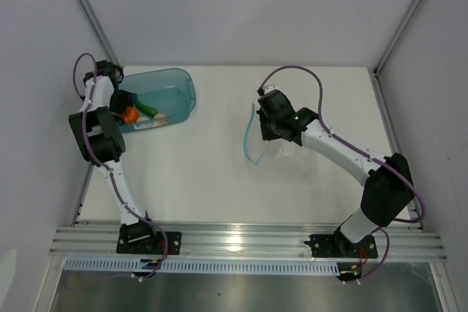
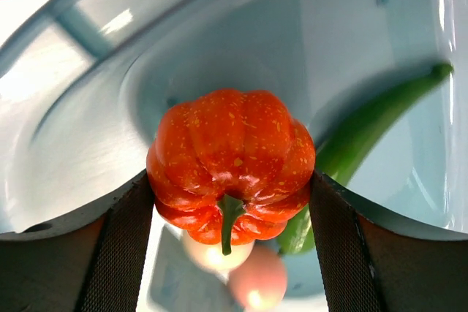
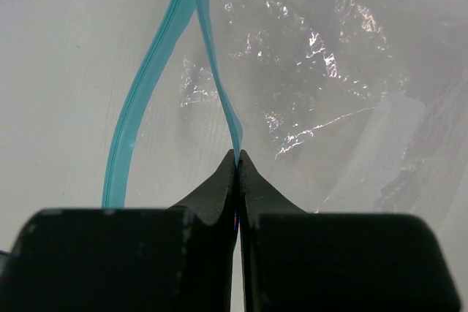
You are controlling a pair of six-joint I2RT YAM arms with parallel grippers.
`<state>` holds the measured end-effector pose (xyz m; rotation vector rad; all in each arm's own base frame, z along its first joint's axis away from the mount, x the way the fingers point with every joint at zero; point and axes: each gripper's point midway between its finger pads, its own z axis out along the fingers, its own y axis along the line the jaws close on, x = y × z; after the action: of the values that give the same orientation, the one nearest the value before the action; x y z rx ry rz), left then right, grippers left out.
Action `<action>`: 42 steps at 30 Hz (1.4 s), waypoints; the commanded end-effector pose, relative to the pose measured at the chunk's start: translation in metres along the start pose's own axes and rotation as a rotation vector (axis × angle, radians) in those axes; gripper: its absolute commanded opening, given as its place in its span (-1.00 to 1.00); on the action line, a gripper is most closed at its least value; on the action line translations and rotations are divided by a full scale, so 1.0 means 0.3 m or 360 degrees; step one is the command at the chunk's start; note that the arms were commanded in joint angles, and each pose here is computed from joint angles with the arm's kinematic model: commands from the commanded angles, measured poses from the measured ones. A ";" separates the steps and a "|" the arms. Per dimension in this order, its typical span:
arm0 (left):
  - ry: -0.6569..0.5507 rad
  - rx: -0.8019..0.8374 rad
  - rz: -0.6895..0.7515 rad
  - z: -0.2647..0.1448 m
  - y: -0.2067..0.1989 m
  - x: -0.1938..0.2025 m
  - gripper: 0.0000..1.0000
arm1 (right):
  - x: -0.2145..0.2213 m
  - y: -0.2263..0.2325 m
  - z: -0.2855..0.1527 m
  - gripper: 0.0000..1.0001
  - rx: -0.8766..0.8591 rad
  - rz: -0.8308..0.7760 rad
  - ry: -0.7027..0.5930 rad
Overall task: Place the food in the zip-top bag and seal the zipper
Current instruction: Pick up the fake vegetable from the bin, then place the fake vegetable in the zipper food storage bag.
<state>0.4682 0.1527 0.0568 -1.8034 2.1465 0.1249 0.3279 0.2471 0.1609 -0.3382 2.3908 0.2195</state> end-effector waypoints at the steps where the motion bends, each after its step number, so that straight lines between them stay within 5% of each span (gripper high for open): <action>1: -0.0151 0.0262 0.0082 -0.210 -0.063 -0.041 -0.99 | -0.060 0.009 -0.016 -1.00 -0.0041 0.0070 -0.0076; 8: -0.0211 0.0403 0.0239 -0.269 -0.068 0.023 -0.99 | -0.073 -0.004 0.012 -1.00 -0.0015 0.0089 -0.0079; 16: -0.0241 0.0854 0.0475 -0.455 -0.109 0.151 -0.99 | -0.066 0.016 -0.028 -1.00 -0.0055 0.0135 -0.0046; 18: -0.0155 0.0960 0.0627 -0.480 -0.095 0.267 -0.99 | -0.076 0.021 -0.051 -1.00 -0.0055 0.0134 -0.0057; 25: -0.0051 0.1802 0.1163 -0.888 -0.037 0.597 -0.99 | -0.077 0.038 -0.129 -1.00 -0.0039 0.0123 -0.0082; 30: 0.0459 0.2372 0.1636 -1.127 0.129 0.927 -0.99 | -0.056 0.072 -0.161 -1.00 -0.0075 0.0114 -0.0071; 33: 0.0593 0.2422 0.1767 -1.139 0.216 1.047 -0.99 | -0.044 0.104 -0.183 -1.00 -0.0112 0.0110 -0.0072; 42: 0.1082 0.2743 0.1856 -1.212 0.367 1.300 -0.99 | -0.045 0.153 -0.233 -1.00 -0.0221 0.0166 -0.0085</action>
<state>0.2488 -0.2746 0.2403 0.3434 2.0661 -1.4600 0.2824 0.2722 0.1954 -0.3115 2.4038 0.3625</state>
